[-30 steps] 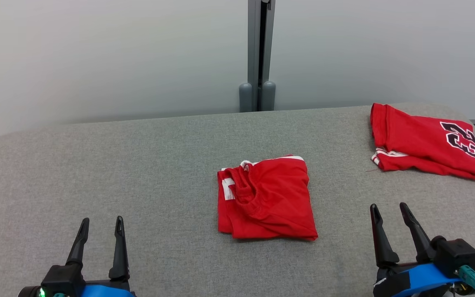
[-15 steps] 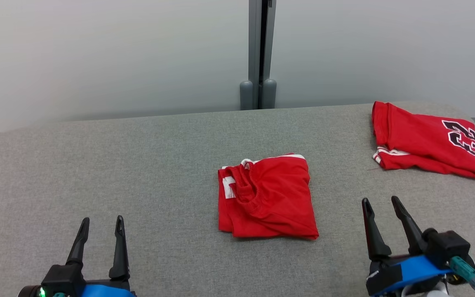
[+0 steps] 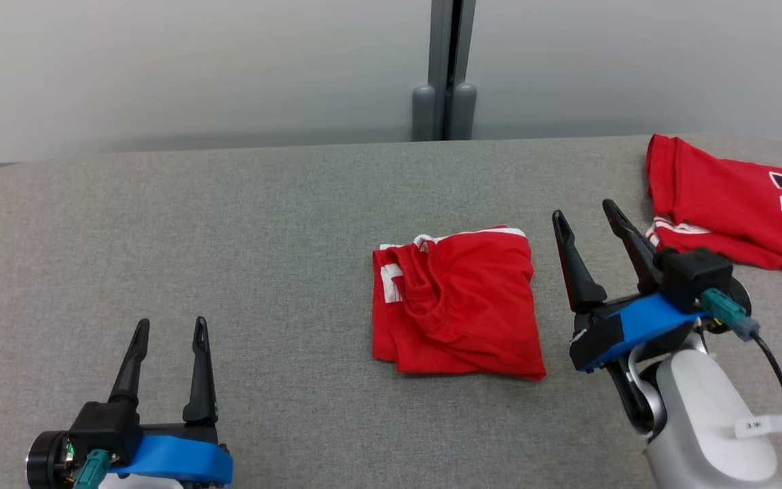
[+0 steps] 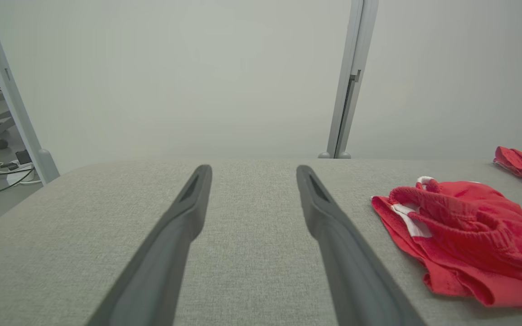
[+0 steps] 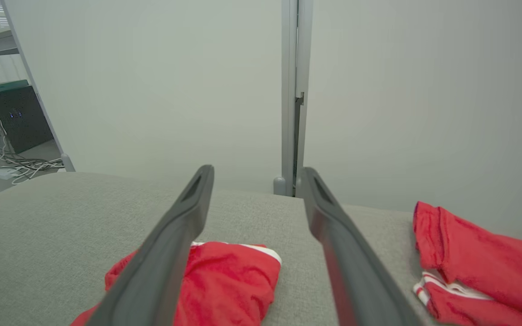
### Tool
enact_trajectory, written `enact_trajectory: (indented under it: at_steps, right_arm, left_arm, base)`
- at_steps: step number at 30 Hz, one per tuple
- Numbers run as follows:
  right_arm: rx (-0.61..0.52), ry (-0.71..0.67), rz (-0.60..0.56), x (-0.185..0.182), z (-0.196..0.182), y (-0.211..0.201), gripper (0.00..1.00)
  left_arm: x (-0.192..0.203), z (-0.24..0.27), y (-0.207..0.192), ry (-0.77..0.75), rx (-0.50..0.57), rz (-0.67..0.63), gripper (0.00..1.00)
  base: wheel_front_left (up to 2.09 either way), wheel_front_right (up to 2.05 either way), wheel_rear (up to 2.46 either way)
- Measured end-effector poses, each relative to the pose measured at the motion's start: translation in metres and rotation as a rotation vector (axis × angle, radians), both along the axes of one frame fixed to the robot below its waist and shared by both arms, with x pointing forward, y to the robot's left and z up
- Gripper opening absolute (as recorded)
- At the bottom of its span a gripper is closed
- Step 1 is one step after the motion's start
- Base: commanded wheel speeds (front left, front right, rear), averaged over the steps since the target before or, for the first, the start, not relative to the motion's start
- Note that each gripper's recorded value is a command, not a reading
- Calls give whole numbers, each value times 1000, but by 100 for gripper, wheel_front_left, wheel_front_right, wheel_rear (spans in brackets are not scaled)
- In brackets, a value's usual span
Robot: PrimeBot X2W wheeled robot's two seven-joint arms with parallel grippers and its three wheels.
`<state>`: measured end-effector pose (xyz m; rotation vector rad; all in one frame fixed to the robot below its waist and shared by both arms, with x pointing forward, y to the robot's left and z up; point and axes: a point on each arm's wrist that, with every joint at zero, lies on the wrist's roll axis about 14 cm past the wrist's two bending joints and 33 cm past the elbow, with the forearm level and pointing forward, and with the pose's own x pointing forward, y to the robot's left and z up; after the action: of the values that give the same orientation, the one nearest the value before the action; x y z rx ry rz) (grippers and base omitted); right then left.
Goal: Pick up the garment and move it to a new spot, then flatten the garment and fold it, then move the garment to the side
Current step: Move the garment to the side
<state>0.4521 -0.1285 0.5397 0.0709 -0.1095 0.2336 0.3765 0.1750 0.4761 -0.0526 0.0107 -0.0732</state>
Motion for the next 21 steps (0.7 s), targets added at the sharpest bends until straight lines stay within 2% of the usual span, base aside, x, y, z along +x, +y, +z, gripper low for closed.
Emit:
enact_trajectory:
  at_steps: [9, 21]
  right_arm:
    - [-19, 194, 30, 32, -57, 15, 100]
    - [-37, 474, 34, 28, -148, 24, 100]
  left_arm:
    - [8, -11, 8, 31, -1, 24, 100]
    - [17, -20, 18, 55, -1, 53, 100]
  base:
    - [0, 0, 0]
    - [0, 0, 0]
